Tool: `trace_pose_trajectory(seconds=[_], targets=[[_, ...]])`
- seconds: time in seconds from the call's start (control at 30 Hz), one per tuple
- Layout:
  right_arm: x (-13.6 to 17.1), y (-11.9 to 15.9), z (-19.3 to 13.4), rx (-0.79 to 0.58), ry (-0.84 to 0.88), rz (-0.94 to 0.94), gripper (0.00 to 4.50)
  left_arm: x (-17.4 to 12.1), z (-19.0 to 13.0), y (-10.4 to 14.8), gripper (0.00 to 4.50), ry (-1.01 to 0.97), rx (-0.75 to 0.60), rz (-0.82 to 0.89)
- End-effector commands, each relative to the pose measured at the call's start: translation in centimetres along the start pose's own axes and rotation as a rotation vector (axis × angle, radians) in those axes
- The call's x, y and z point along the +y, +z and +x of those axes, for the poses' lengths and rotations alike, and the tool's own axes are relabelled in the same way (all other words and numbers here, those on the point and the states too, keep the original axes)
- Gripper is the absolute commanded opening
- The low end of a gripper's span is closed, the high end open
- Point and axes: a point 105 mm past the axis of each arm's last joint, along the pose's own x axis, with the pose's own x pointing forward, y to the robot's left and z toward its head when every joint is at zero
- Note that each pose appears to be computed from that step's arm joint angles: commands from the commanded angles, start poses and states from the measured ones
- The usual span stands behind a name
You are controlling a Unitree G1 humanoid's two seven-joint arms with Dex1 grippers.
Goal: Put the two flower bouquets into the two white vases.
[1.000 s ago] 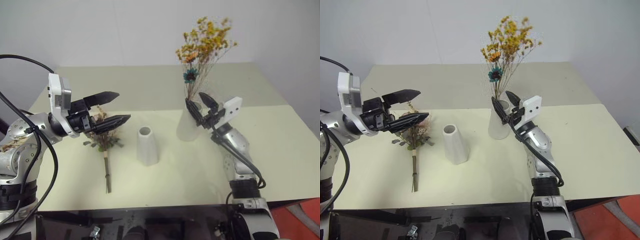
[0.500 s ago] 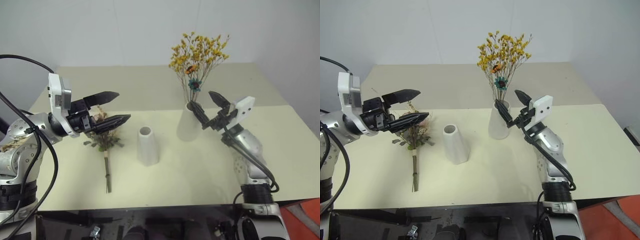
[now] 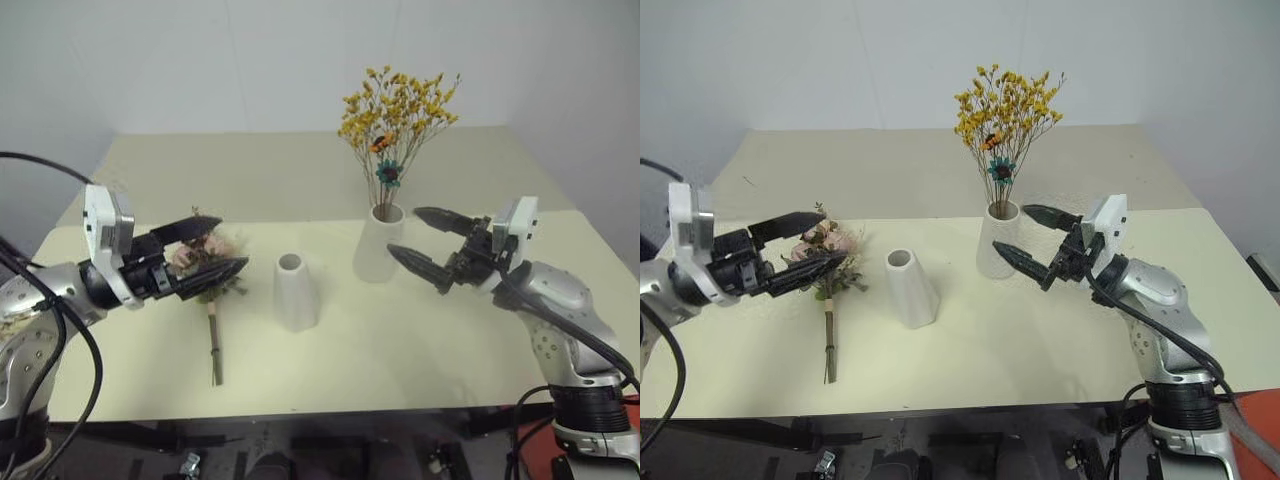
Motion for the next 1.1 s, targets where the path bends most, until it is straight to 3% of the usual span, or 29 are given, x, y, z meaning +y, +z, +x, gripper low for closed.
trace_pose_trajectory(seconds=[0.03, 0.17, 0.27, 0.4, 0.6, 0.73, 1.1], targets=[[1.2, 1.2, 0.1, 0.010, 0.120, 0.002, 4.47, -0.3, -0.9, 0.8, 4.50, 0.065, 0.019, 0.035], [1.7, 1.1, -0.4, 0.086, 0.243, 0.003, 4.47, 0.4, -2.0, -1.4, 4.50, 0.223, 0.196, -0.005], [1.7, 1.2, -0.5, 0.109, 0.295, -0.007, 4.47, 1.7, -2.5, -3.4, 4.50, 0.359, 0.371, -0.134], [1.3, 1.5, -0.2, 0.118, 0.330, -0.023, 4.47, 1.7, -1.9, -4.8, 4.50, 0.392, 0.548, -0.278], [0.9, 1.6, 0.0, 0.128, 0.353, -0.037, 4.47, 3.5, -0.1, -5.3, 4.50, 0.500, 0.608, -0.353], [0.4, 1.7, 0.2, 0.119, 0.343, -0.047, 4.47, 3.3, -0.6, -7.0, 4.50, 0.510, 0.766, -0.347], [0.3, 2.0, 0.2, 0.111, 0.337, -0.063, 4.47, 2.0, 1.4, -9.8, 4.50, 0.479, 0.848, -0.455]])
